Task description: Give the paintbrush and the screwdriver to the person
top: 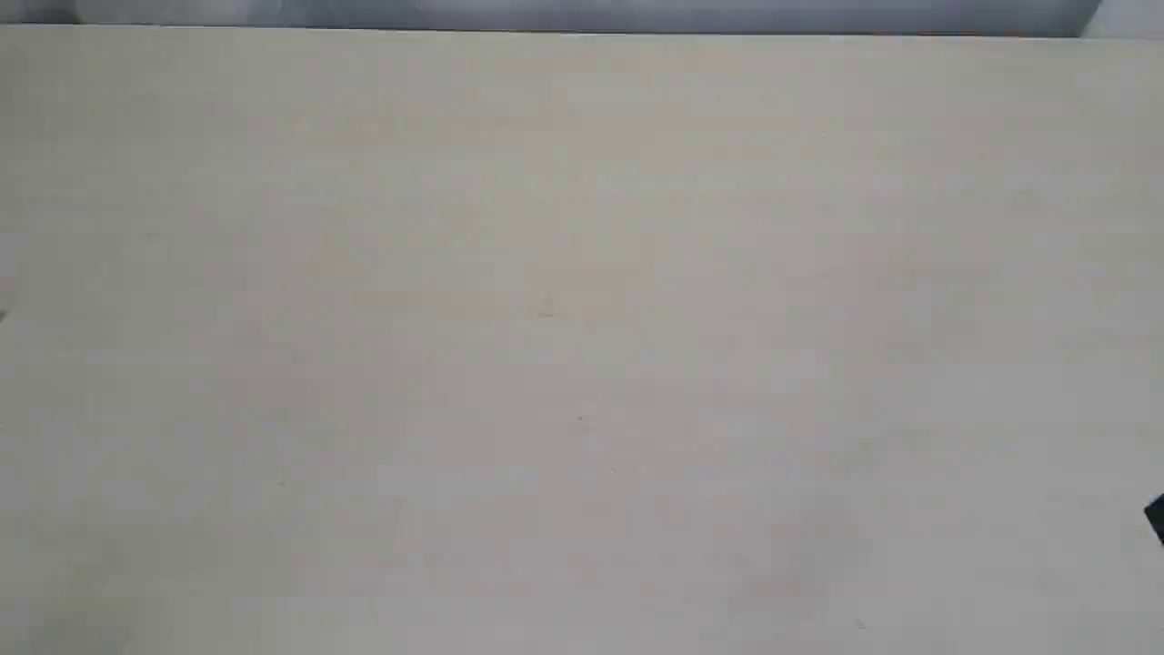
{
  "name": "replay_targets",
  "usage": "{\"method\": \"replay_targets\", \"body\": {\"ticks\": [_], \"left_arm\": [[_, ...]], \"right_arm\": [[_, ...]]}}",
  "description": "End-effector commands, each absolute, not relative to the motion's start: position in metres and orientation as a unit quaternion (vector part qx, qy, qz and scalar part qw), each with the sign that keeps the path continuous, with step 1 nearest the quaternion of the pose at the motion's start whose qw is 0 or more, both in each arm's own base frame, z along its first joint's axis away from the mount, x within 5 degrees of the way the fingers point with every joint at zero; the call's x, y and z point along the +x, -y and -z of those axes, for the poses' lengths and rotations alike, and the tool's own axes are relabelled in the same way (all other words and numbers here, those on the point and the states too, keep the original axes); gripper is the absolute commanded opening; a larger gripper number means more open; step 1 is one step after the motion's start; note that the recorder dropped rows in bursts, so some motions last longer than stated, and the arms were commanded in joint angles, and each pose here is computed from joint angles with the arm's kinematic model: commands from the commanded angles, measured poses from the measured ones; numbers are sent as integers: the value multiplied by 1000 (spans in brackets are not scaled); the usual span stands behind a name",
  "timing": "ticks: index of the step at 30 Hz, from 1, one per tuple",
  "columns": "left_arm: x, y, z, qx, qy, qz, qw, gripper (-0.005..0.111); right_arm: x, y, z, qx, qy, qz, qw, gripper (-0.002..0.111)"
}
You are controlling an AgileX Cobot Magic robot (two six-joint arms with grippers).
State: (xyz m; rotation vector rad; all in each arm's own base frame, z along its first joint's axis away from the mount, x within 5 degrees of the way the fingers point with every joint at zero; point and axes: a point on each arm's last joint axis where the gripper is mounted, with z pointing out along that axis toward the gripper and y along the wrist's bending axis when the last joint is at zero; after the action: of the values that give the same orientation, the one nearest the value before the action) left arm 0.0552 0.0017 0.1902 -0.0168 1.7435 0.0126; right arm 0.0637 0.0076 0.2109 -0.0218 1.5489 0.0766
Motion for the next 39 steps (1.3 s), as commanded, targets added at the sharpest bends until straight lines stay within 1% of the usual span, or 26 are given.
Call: {"method": "replay_targets", "body": {"ticks": [1,6,11,14,24,39], "left_arm": [[55,-1,-191,-6,-762,-2,648,0],[55,-1,-191,-6,-762,-2,648,0],[55,-1,-191,-6,-762,-2,648,0],[55,-1,-191,-6,-762,-2,648,0],[55,-1,-190,-7,-763,-1,647,0],[55,-1,-191,-7,-762,-1,648,0]], "right_arm": [[63,-8,-211,-19,-694,-24,720,5],[63,-3,-219,10,-663,-14,748,5],[63,2,-219,26,-664,6,747,5],[63,3,-217,24,-670,19,742,5],[63,0,-217,-7,-673,11,740,5],[63,0,-213,-8,-688,12,726,5]]}}
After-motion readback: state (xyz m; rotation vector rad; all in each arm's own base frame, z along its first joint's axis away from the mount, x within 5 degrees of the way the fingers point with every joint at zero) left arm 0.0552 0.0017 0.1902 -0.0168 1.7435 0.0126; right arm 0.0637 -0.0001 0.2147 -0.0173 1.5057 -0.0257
